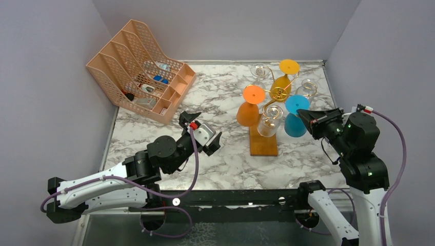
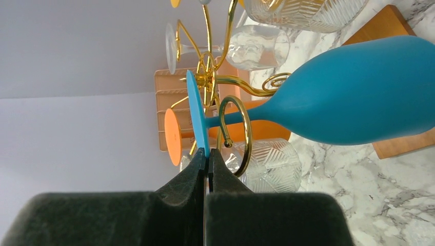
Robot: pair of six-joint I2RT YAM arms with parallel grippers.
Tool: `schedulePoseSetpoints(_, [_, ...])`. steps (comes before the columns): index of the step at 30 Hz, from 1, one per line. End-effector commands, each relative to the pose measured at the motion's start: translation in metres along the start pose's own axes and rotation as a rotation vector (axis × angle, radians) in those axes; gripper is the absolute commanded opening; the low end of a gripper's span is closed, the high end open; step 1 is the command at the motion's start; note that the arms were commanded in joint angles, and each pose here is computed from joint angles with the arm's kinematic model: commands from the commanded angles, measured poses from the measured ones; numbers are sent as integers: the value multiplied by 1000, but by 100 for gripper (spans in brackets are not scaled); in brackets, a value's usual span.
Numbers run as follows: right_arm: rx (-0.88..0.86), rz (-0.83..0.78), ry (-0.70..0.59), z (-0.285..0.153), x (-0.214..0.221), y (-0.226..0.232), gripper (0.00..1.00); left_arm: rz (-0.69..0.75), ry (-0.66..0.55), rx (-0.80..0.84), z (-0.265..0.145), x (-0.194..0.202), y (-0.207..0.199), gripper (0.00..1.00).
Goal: Place the wine glass upside down on the wine glass rack
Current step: Turn the wine glass upside down at the wine rack.
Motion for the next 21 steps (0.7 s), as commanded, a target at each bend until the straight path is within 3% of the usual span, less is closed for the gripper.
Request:
schedulePoseSetpoints(1, [4,-24,-9,-13,-1,1,1,5,6,-21,-4,1,5,99])
schedulePoseSetpoints(21, [-3,31,-84,-35,-8,5,1,4,23,-35,-9,4,9,99])
Point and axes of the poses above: each gripper's point midway between its finger pads, its own z axis out along the fingers, its own y axis along the line the jaws close on, x = y × z, the point moved 6 cm from there along -z, back along the fingers, and after that the axes turned 4 degrees about -z, right-handed, at the moved point
